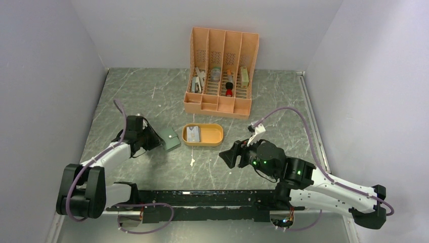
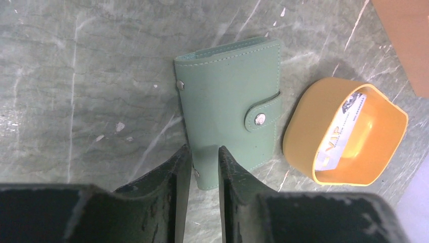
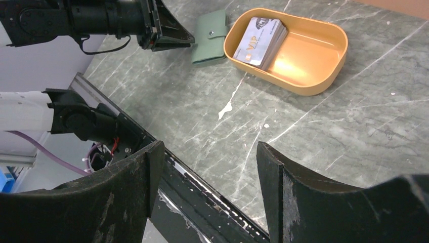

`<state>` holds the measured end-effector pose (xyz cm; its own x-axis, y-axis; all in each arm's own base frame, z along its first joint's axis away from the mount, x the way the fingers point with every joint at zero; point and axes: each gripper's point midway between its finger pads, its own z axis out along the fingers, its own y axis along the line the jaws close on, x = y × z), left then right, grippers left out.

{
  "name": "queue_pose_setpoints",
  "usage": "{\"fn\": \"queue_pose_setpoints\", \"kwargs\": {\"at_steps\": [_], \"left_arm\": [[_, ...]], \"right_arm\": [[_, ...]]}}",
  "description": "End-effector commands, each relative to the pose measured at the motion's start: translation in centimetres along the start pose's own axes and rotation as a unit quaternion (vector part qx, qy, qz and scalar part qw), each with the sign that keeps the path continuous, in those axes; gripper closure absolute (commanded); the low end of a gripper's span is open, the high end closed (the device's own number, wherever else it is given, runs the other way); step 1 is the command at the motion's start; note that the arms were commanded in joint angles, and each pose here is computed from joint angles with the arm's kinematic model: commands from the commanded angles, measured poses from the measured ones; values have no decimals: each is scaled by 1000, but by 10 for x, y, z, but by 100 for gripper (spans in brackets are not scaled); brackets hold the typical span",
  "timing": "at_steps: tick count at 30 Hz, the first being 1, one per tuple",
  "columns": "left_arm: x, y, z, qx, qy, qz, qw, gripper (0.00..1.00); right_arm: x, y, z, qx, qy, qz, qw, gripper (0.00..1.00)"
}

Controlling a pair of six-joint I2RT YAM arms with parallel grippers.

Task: Put the credit cards into the card holder
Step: Place the card holder at the center of the board.

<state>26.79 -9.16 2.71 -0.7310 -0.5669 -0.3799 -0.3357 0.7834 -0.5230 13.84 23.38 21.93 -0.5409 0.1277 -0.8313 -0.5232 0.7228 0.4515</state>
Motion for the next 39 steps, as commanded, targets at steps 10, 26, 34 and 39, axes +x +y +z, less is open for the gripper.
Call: {"fn": "queue_pose_setpoints", "kwargs": {"at_steps": [10, 26, 34, 39], "left_arm": [[-11, 2, -7, -20, -14, 14, 1000, 60], [0, -10, 13, 17, 24, 9, 1000, 60], [-13, -21, 7, 4, 5, 33, 999, 60], [-51, -30, -38, -26, -69, 64, 995, 48]], "right_arm": [[-6, 0, 0, 0, -13, 5, 1000, 30], [-4, 2, 2, -2, -10, 5, 1000, 30], [-7, 0, -1, 3, -11, 4, 1000, 30], [-16, 0, -4, 10, -18, -7, 1000, 28]]}}
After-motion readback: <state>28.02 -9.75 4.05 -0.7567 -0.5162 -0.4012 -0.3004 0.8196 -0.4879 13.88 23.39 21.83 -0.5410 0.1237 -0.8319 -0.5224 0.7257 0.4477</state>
